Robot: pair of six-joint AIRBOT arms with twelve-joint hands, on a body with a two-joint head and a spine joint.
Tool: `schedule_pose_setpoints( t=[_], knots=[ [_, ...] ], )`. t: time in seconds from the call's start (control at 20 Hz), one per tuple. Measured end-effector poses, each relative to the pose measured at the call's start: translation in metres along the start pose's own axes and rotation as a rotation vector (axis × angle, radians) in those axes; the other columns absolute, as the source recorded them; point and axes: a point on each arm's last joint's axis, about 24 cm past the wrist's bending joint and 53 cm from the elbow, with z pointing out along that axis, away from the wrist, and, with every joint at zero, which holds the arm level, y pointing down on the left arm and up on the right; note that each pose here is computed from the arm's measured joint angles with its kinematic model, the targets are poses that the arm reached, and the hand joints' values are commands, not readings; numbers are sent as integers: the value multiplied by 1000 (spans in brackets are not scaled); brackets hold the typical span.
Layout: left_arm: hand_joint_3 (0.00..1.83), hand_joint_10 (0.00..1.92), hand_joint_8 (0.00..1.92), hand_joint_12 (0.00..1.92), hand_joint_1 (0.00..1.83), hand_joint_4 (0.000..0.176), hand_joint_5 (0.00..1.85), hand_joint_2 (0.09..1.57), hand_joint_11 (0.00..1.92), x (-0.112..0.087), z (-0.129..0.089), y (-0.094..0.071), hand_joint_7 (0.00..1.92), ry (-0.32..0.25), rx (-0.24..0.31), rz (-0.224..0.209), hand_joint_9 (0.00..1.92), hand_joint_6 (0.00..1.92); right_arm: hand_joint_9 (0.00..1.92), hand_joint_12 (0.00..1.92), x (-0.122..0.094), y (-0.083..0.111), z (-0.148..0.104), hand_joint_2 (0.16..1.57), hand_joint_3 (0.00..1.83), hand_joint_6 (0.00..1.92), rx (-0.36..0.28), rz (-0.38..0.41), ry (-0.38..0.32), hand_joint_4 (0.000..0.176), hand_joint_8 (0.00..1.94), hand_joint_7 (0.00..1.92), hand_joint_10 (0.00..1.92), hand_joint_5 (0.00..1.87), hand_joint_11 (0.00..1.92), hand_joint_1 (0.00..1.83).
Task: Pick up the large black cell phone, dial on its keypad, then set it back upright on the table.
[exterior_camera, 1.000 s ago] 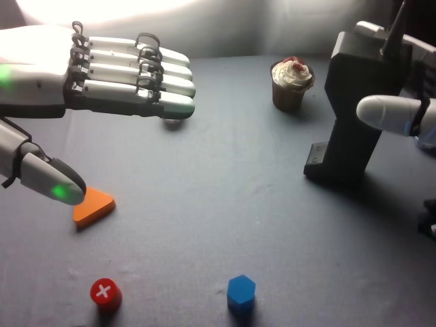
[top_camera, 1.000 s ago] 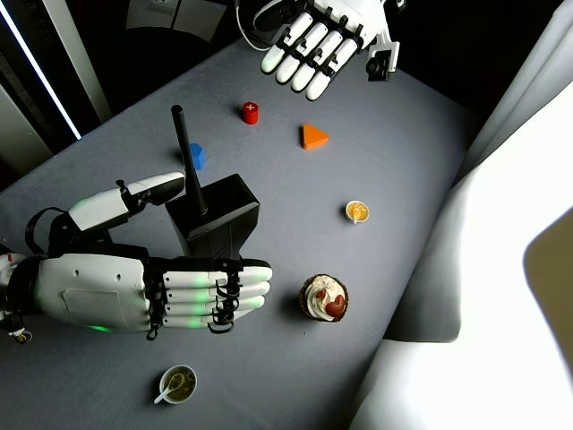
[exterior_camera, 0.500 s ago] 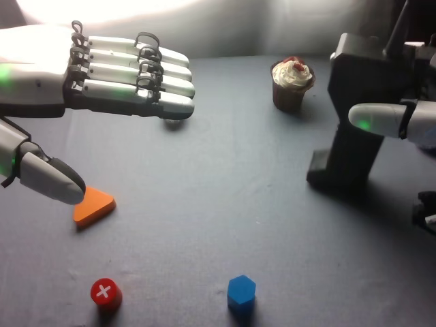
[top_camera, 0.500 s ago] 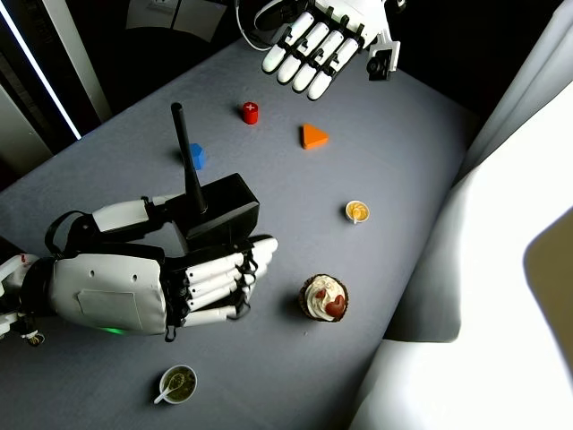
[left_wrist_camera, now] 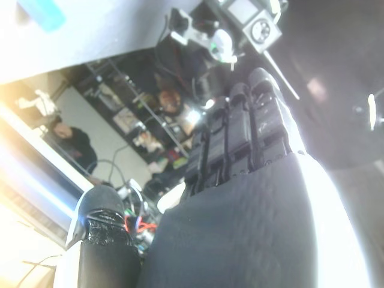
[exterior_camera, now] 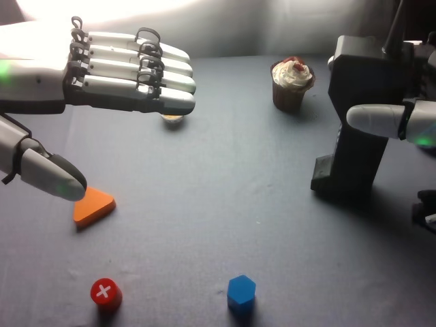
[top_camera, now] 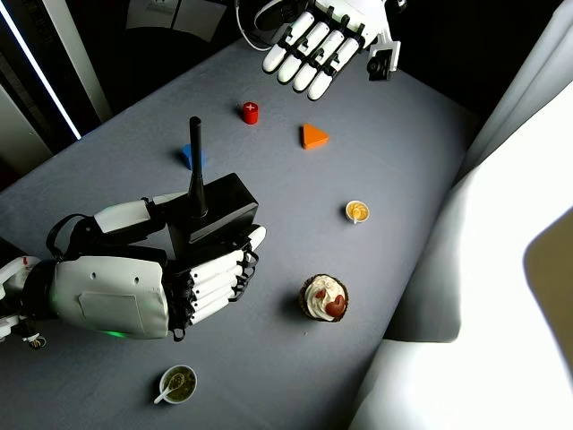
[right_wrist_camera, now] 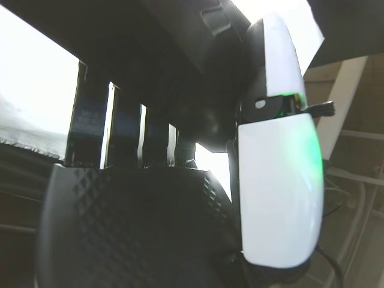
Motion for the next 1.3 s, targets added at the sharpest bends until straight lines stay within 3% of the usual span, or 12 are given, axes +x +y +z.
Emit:
schedule_pose_setpoints(
  t=[0.15, 0.35, 0.65, 0.75, 0.8, 0.9, 0.95, 1.0, 1.1, 1.15, 1.2, 1.3],
  knots=[
    [1, 2, 0, 199, 0, 0, 64, 1163, 0, -1, 2, -1, 85, -4, 7, -4, 79, 0, 905, 1356, 3, 4, 2, 1119, 0, 737, -3, -35, 36, 0, 1193, 930, 1230, 1045, 853, 1268],
    [0, 1, 0, 178, 0, 0, 55, 1160, 0, -1, 2, 2, 77, -6, -1, -8, 69, 0, 855, 1358, 7, 15, 4, 1152, 1, 836, -25, -50, 83, 0, 1183, 840, 1432, 944, 849, 1365],
    [2, 1, 3, 176, 0, 0, 90, 1168, 0, -11, 7, 1, 89, -53, 5, -43, 59, 7, 913, 1337, 6, 52, 8, 1139, 1, 791, -145, -21, 100, 0, 1303, 908, 1163, 1000, 864, 1242],
    [6, 3, 0, 233, 95, 0, 87, 1197, 0, -11, 9, -1, 83, -55, 15, -40, 68, 2, 877, 1240, 6, 58, 7, 1161, 4, 921, -166, -6, 107, 0, 1264, 813, 1378, 882, 893, 1358],
    [2, 7, 0, 351, 221, 0, 117, 1218, 0, -11, 9, 0, 106, -57, 10, -33, 136, 2, 877, 1245, 6, 61, 6, 1159, 0, 899, -174, 8, 111, 0, 1248, 810, 1387, 901, 901, 1363],
    [6, 37, 5, 1107, 456, 20, 154, 1262, 14, -12, 11, 0, 186, -64, 12, -38, 389, 2, 892, 1195, 6, 65, 5, 1153, 0, 861, -185, 29, 115, 0, 1233, 825, 1370, 914, 925, 1366],
    [0, 113, 21, 1288, 609, 43, 158, 1206, 148, -11, 12, 0, 313, -61, 13, -38, 575, 1, 905, 1172, 8, 69, 4, 1149, 0, 869, -197, 41, 122, 0, 1214, 841, 1350, 905, 925, 1368],
    [11, 387, 22, 1396, 703, 64, 173, 1346, 304, -10, 12, 1, 493, -58, 9, -35, 711, 4, 876, 1199, 10, 71, 3, 1162, 2, 923, -202, 45, 132, 0, 1249, 824, 1389, 867, 896, 1363],
    [0, 1012, 46, 1605, 1001, 88, 186, 1338, 354, -12, 12, 0, 773, -64, 12, -38, 677, 0, 896, 1238, 12, 75, 1, 1152, 0, 895, -205, 70, 148, 0, 1199, 835, 1373, 901, 928, 1367],
    [7, 1429, 1176, 1747, 1230, 115, 152, 1276, 316, -12, 12, 0, 698, -66, 12, -41, 683, 0, 876, 1267, 13, 75, 1, 1158, 1, 892, -204, 78, 154, 0, 1222, 826, 1405, 897, 905, 1365],
    [6, 1636, 1476, 1868, 1266, 113, 109, 1289, 330, -14, 12, 0, 645, -73, 12, -55, 641, 2, 868, 1275, 16, 76, 0, 1160, 1, 889, -202, 93, 173, 0, 1226, 827, 1417, 893, 904, 1364],
    [0, 1910, 1559, 1919, 1282, 118, 25, 1288, 800, -22, 8, 3, 644, -107, 3, -65, 751, 6, 854, 1285, 22, 76, -1, 1160, 0, 834, -198, 114, 199, 0, 1230, 824, 1443, 918, 904, 1364]
  ],
)
